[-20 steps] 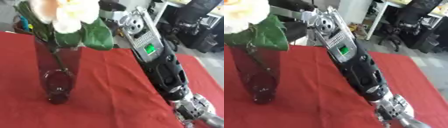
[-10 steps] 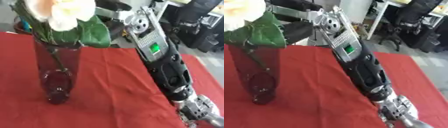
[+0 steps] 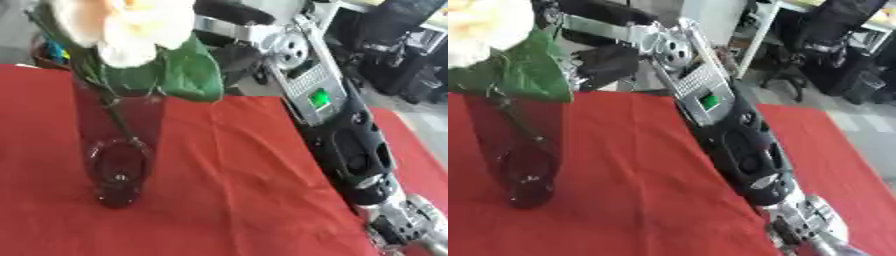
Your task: Arrange flowers into the vase.
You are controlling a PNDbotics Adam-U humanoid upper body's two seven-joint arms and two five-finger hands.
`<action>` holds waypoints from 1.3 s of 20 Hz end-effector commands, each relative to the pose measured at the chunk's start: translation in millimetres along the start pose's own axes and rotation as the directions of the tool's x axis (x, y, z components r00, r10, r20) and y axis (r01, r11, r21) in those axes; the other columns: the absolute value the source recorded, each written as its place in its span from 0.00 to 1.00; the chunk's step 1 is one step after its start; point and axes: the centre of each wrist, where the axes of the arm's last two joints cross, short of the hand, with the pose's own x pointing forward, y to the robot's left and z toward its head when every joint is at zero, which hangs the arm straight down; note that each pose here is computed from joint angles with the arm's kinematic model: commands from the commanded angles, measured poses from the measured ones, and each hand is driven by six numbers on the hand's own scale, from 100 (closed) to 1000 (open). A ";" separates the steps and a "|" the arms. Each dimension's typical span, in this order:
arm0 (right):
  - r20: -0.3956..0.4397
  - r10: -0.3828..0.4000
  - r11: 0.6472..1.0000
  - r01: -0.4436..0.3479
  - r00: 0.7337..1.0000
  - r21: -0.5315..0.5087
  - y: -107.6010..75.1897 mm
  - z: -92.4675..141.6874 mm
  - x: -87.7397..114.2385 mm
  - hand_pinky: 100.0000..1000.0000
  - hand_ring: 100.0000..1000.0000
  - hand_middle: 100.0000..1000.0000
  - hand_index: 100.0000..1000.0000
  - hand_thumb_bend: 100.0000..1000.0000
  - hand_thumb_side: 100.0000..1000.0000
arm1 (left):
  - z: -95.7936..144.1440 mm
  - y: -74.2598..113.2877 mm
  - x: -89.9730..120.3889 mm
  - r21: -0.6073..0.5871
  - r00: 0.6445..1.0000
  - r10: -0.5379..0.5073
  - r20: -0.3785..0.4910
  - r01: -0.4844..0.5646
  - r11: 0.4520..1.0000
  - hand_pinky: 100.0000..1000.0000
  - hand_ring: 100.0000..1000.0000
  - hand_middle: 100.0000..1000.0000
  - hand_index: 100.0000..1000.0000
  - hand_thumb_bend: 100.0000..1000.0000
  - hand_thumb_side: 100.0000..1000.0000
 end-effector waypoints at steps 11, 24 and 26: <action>-0.049 -0.007 0.999 0.004 0.999 -0.053 -10.2 19.1 -2.5 0.96 1.00 0.24 0.87 0.53 1.00 | -2.2 -1.7 5.1 0.002 1.000 0.001 0.020 -0.001 1.000 0.58 0.40 0.66 0.76 0.02 1.00; -0.121 -0.023 0.998 0.015 0.992 -0.067 5.8 35.9 -6.8 0.95 1.00 0.23 0.87 0.52 1.00 | 1.2 1.4 3.8 0.022 1.000 -0.009 0.008 0.009 1.000 0.58 0.40 0.66 0.77 0.02 1.00; -0.132 -0.026 0.997 0.017 0.991 -0.071 10.9 38.9 -5.5 0.95 1.00 0.22 0.87 0.52 1.00 | 1.6 2.4 3.7 0.030 1.000 -0.012 0.007 0.012 0.999 0.58 0.40 0.66 0.77 0.02 1.00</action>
